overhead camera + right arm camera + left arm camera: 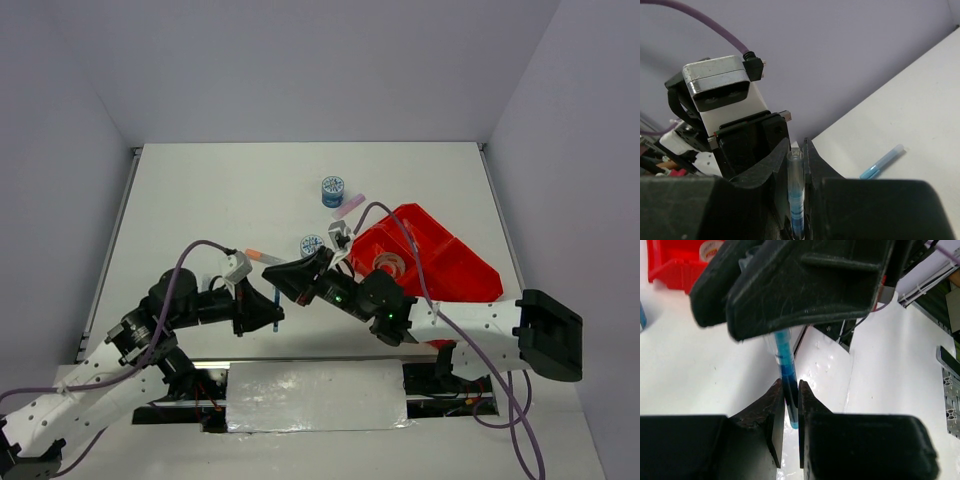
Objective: Sort the stationery into containers
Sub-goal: Close the pen cap on the pen.
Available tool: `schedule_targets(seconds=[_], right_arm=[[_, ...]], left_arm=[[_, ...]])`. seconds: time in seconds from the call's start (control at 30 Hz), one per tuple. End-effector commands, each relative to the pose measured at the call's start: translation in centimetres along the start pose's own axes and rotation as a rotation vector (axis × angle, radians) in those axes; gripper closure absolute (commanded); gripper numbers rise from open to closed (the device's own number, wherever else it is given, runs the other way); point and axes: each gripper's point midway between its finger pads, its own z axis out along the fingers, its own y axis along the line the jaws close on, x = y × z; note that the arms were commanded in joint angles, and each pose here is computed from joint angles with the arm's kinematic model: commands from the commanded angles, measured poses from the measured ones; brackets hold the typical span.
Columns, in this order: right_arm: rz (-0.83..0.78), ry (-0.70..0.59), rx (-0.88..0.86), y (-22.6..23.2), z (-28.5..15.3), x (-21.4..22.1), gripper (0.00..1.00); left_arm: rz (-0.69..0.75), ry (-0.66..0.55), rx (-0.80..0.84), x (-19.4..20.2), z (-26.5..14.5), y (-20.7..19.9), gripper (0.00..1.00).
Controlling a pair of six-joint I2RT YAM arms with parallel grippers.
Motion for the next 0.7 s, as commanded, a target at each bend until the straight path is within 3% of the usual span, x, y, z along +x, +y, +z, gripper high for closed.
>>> schedule_targets(seconds=[0.0, 0.03, 0.13, 0.33, 0.47, 0.57, 0.6, 0.67], right_arm=[[-0.014, 0.485, 0.126, -5.1, -5.2, 12.9, 1.0], [-0.015, 0.466, 0.11, -4.4, -4.4, 12.0, 1.0], [-0.035, 0.408, 0.088, -2.6, -3.5, 8.9, 0.81], [-0.104, 0.322, 0.105, -1.2, -2.9, 4.4, 0.71], [-0.136, 0.288, 0.129, -1.2, -3.3, 2.8, 0.56], [-0.139, 0.258, 0.122, -0.9, -3.8, 1.8, 0.6], [-0.14, 0.247, 0.12, -0.8, -3.9, 1.5, 0.66], [-0.149, 0.241, 0.115, -0.7, -4.0, 1.3, 0.89]], left_arm=[[0.355, -0.497, 0.188, -14.6, -3.3, -7.5, 1.0], [0.34, -0.479, 0.185, -14.1, -2.8, -7.1, 1.0], [0.291, -0.446, 0.181, -12.0, -1.7, -5.8, 1.0], [0.214, -0.41, 0.161, -8.6, -0.6, -3.7, 1.0], [0.187, -0.377, 0.153, -7.2, -0.1, -3.0, 1.0], [0.182, -0.368, 0.157, -6.9, -0.2, -3.1, 1.0], [0.184, -0.37, 0.159, -7.0, -0.2, -3.1, 1.0], [0.18, -0.368, 0.166, -7.0, -0.2, -3.3, 1.0]])
